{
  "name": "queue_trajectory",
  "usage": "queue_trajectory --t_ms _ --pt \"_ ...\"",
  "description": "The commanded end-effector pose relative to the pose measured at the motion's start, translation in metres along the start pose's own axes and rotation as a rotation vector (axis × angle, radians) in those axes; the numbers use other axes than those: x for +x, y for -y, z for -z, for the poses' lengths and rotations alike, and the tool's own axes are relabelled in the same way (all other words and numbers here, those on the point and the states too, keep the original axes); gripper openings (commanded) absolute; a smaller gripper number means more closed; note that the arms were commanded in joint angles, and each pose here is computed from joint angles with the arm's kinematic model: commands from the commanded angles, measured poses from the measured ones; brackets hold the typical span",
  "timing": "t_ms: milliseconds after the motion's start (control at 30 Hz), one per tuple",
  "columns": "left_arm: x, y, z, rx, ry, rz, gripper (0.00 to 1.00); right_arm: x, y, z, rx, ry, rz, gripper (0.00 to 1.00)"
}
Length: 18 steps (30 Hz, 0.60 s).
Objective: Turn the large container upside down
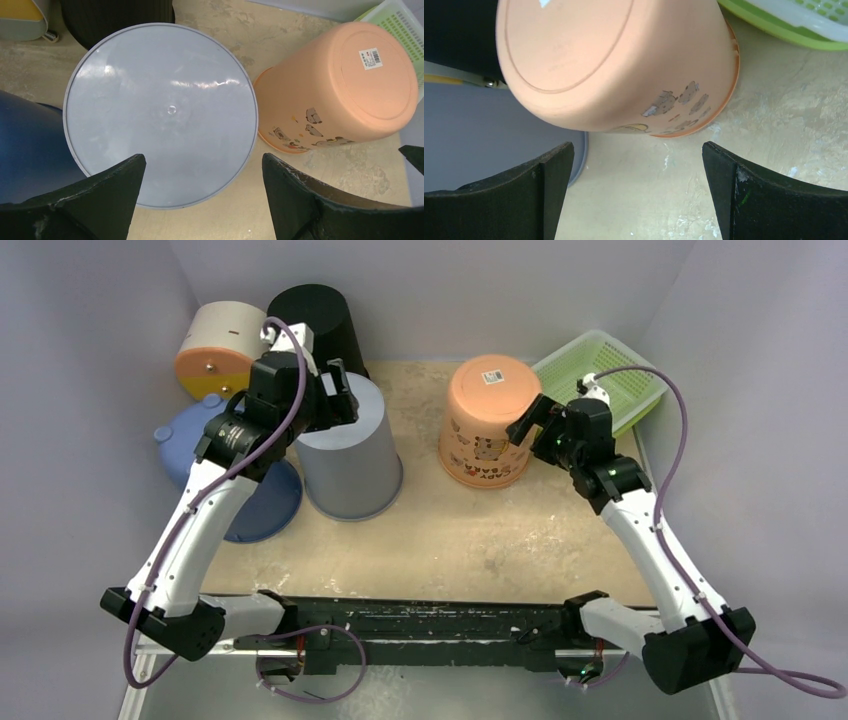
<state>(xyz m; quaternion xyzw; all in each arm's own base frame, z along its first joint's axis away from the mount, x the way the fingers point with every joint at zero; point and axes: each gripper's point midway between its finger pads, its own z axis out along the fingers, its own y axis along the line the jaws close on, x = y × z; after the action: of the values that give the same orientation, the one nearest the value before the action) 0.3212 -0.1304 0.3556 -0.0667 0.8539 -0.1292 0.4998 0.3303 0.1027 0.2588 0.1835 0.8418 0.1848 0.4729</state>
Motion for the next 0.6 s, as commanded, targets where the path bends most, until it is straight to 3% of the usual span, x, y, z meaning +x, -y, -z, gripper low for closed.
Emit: queue_trajectory --t_ms 0,367,567 --pt "-0.028 0.008 0.009 0.023 0.084 -0.004 0.84 0.003 -0.004 -0.009 -0.034 0.009 -0.002 1.0" --pt "-0.05 0.011 0.018 0.028 0.149 0.008 0.84 -0.006 -0.076 -0.127 -0.312 0.019 -0.046 1.0" --pt "-0.058 0.011 0.02 0.027 0.179 0.001 0.84 -0.022 -0.14 -0.194 -0.535 -0.002 -0.007 1.0"
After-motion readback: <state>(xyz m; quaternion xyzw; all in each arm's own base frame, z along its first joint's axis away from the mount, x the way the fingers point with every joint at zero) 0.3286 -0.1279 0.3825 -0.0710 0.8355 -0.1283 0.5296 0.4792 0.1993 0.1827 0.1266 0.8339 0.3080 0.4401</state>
